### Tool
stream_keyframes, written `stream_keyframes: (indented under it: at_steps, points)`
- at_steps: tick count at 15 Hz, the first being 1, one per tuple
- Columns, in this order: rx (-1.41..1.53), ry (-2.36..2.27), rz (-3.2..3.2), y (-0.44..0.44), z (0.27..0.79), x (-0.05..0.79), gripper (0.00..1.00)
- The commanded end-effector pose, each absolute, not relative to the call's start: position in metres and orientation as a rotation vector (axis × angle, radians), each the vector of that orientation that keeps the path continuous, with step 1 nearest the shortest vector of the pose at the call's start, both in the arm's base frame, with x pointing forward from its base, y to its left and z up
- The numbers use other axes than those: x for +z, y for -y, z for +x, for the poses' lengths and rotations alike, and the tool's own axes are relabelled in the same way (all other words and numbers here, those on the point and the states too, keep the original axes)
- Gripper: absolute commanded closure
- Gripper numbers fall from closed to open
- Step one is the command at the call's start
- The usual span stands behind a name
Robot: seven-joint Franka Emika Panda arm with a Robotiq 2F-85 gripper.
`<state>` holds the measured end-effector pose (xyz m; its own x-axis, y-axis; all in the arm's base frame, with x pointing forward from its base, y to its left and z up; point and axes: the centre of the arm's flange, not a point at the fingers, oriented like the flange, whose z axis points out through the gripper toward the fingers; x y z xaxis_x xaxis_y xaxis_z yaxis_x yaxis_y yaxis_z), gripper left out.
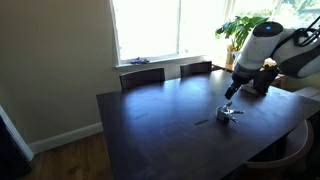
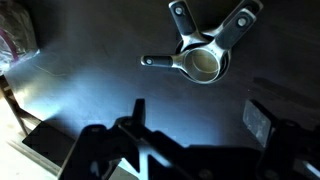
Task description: Stack the cups
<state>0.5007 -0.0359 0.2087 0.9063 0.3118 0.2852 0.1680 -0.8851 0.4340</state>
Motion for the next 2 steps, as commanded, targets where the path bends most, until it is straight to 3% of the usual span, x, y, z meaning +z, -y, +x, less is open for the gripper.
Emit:
stream_keyframes:
  at_steps: [1,2]
  points:
    - [0.495,-0.349,2.664,0.0359,0.5007,0.2096,0.0]
    - [0.496,-0.348,2.664,0.0358,0.5005,0.2097,0.0]
